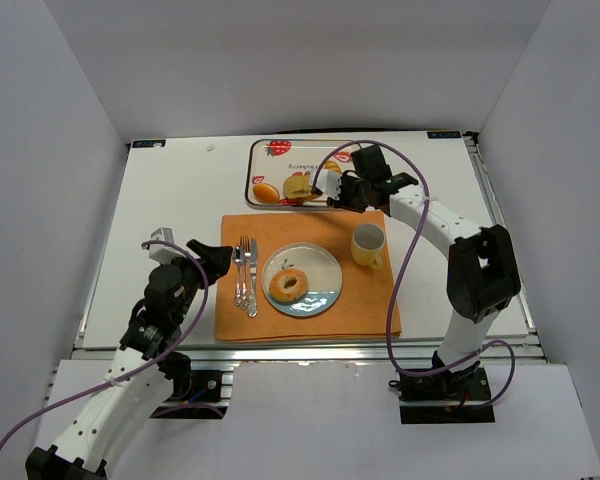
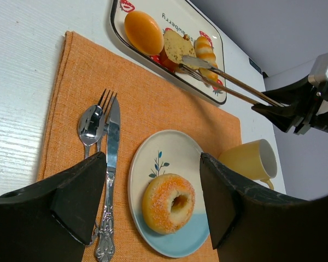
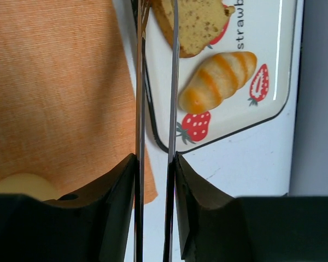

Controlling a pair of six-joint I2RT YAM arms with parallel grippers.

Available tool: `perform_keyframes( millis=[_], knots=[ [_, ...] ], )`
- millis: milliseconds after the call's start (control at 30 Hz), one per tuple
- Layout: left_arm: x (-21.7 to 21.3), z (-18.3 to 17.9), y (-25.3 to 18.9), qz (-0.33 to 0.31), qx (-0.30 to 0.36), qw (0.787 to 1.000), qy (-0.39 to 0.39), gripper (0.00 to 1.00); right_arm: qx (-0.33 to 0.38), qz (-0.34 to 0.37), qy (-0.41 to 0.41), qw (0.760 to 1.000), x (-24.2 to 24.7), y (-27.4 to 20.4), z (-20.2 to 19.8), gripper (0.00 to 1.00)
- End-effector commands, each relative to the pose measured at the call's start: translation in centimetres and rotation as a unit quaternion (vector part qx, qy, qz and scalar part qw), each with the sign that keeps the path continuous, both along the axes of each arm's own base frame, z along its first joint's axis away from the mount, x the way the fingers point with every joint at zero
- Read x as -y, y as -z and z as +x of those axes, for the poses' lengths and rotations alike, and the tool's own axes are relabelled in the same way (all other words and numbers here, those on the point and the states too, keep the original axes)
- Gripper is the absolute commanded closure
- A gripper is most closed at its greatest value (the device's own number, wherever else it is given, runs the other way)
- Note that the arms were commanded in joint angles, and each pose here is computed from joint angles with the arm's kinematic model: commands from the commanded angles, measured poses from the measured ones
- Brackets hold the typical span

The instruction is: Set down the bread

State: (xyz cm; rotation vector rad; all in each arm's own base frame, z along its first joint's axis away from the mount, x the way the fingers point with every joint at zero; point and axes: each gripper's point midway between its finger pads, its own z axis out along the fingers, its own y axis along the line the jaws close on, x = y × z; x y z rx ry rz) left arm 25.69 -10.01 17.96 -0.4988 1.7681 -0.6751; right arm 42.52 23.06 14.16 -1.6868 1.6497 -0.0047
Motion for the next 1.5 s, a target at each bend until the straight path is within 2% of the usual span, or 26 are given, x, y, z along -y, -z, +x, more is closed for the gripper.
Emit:
perform_keyframes(
  millis=[0, 367, 633, 1067, 1167, 1267, 1300, 1467],
  knots=[
    [-0.2, 0.0, -0.6, -0.002, 0.005, 1.000, -0.006, 0.22, 0.074, 0.006, -0.005, 0.997, -0.8, -3.8, 2.7, 0.62],
    [-0.1, 0.1, -0.3, -0.002, 0.002, 1.000, -0.004, 0.22, 0.059, -0.020, -0.010, 0.998, -0.2, -1.1, 2.5, 0.59],
    [-0.2, 0.0, -0.2, 0.000, 0.002, 1.000, -0.006, 0.22, 0.064, -0.016, -0.016, 0.998, -0.2, -1.7, 2.2, 0.59],
    [-0.1, 0.2, -0.2, -0.001, 0.000, 1.000, -0.004, 0.22, 0.050, -0.039, 0.005, 0.998, -0.1, 0.6, 3.8, 0.59],
    [-0.1, 0.2, -0.2, -0.003, 0.001, 1.000, -0.005, 0.22, 0.047, -0.041, 0.005, 0.998, 0.0, 0.9, 3.8, 0.62],
    [-0.1, 0.2, -0.2, -0.002, -0.001, 1.000, -0.005, 0.22, 0.041, -0.038, 0.007, 0.998, 0.0, 0.8, 3.5, 0.74],
    [-0.1, 0.2, -0.3, -0.001, 0.000, 1.000, -0.004, 0.22, 0.036, -0.038, 0.008, 0.999, 0.1, 0.8, 3.3, 0.82],
    [-0.1, 0.3, -0.6, -0.002, 0.003, 1.000, -0.004, 0.22, 0.052, -0.004, 0.007, 0.999, 0.1, -2.4, 1.9, 0.96]
  ],
)
